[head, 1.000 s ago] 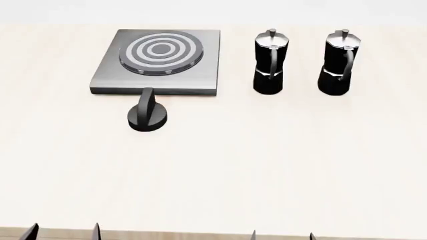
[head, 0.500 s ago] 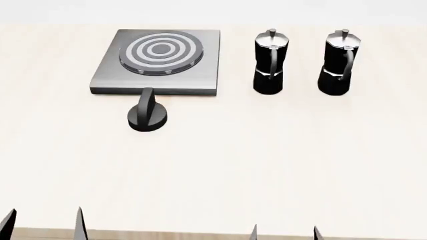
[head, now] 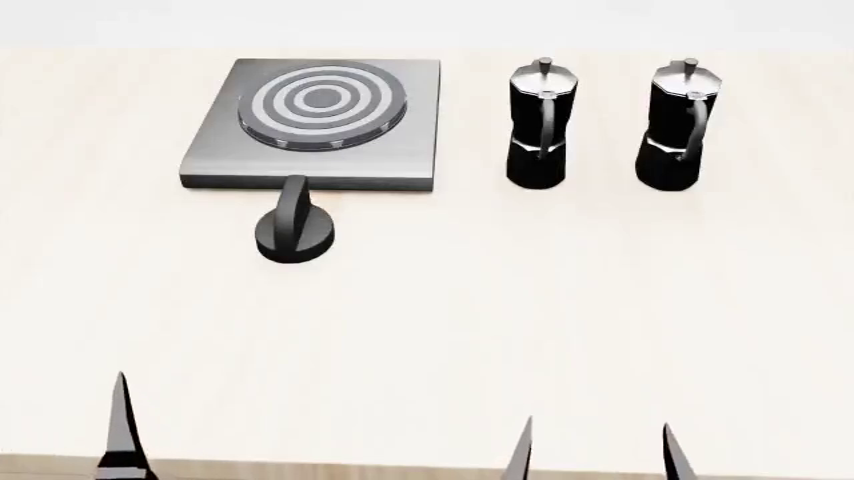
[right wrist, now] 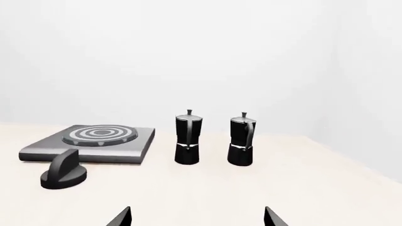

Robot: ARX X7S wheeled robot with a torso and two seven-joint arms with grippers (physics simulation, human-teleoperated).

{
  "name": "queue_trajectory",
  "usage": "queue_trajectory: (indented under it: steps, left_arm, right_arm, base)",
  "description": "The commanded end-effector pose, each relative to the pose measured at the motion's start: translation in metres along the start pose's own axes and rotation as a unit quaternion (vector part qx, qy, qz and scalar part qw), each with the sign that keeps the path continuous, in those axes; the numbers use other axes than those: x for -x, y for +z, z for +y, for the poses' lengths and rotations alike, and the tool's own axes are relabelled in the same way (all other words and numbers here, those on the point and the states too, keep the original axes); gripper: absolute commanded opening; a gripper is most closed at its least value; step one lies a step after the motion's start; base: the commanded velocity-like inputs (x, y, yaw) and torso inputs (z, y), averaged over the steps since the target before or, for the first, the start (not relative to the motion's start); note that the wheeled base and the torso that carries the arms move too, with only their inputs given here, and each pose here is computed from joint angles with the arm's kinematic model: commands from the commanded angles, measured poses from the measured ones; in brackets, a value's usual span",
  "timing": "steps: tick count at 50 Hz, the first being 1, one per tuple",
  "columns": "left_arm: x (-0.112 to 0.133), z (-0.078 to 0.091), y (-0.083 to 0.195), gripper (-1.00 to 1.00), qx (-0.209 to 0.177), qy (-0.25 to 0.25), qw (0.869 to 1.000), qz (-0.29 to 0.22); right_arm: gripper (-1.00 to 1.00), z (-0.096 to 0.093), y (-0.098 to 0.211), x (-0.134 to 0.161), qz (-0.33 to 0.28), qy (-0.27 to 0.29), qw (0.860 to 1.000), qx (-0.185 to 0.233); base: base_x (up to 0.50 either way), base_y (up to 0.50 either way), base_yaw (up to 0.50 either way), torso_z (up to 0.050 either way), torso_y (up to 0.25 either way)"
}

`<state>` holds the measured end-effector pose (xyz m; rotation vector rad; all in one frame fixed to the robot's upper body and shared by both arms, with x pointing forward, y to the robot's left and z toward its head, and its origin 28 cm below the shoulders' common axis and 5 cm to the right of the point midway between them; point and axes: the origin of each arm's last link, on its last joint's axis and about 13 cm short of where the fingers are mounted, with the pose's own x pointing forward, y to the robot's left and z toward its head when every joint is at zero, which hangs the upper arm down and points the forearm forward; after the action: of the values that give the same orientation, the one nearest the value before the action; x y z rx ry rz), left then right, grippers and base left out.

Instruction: Turn off the stove.

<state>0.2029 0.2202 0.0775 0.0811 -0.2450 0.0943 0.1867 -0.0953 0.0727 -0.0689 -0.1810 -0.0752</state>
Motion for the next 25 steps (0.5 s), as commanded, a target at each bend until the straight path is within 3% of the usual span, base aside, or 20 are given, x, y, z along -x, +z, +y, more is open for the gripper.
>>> queue_trajectory:
  steps: [1, 25]
  left_arm:
    - [0.001, 0.003, 0.018, 1.0, -0.003, -0.001, 1.0, -0.02]
    - [0.004, 0.005, 0.051, 1.0, 0.004, 0.008, 0.998, -0.059]
  right_arm:
    - [1.0, -0.002, 0.022, 0.007, -0.032, -0.013, 0.999, 0.008]
    - [1.0, -0.007, 0.055, 0.021, -0.076, -0.023, 0.997, -0.009]
  base:
    - [0.0, 0.0, 0.0, 0.0, 0.0]
    - [0.0, 0.0, 0.0, 0.0, 0.0]
